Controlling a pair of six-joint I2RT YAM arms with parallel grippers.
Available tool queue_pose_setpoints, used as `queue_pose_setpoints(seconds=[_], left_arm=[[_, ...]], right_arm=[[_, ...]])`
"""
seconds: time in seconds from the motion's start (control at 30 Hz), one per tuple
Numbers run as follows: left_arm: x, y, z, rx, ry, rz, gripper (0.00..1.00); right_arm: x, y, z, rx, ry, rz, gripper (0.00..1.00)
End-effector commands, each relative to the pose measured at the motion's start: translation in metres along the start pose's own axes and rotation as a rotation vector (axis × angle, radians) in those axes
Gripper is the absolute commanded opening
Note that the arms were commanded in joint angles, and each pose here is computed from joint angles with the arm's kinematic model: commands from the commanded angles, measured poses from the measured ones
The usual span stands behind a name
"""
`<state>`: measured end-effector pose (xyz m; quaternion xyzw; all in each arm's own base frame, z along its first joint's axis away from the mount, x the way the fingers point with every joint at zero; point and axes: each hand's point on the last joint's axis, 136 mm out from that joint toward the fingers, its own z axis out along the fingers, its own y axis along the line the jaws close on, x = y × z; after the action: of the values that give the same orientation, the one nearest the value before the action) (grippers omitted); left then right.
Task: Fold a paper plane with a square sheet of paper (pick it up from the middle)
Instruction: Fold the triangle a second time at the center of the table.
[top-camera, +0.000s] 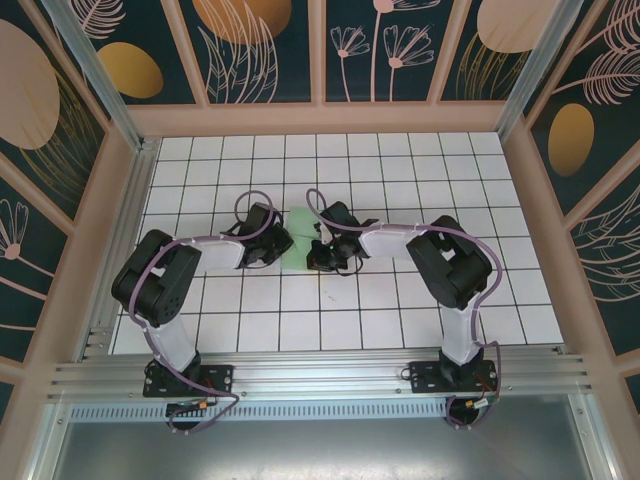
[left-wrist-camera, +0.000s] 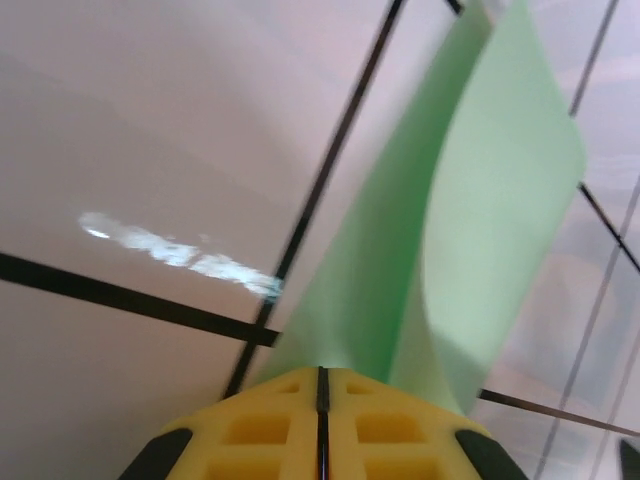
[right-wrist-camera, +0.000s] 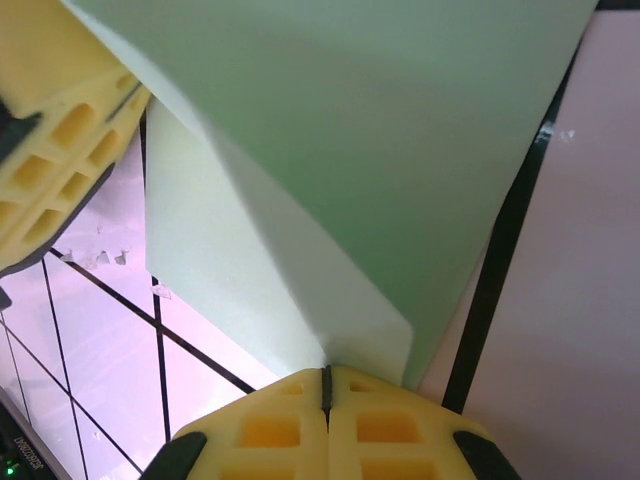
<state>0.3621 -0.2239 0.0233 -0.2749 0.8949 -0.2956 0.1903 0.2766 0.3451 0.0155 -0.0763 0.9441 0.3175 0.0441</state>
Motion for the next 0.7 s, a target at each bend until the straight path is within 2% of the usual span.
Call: queue_pose_setpoints(seconds=[0.0,0.17,0.3,0.5,0.67], left_arm=[[-0.005,-0.046,-0.017,0.163,-0.003,0.069,0.12],[-0.004,-0.052,-0.037,0.218,-0.032,0.069,0.12],[0.007,-0.055,-0.038,0.249,-0.004,0.088,0.11],[0.032,-0.058,-0.026,0.256,0.076,0.13,0.1],[0.04,-0.041,-0.007,0.18,0.116,0.125,0.09]], right_arm=[[0.039,-0.059,0.018,0.177,0.123,0.108,0.04],[0.04,-0.06,0.02,0.181,0.128,0.113,0.04],[0.042,-0.062,0.022,0.187,0.138,0.12,0.04],[0.042,-0.063,0.023,0.196,0.144,0.124,0.02],[0.045,-0.066,0.025,0.207,0.156,0.135,0.0]])
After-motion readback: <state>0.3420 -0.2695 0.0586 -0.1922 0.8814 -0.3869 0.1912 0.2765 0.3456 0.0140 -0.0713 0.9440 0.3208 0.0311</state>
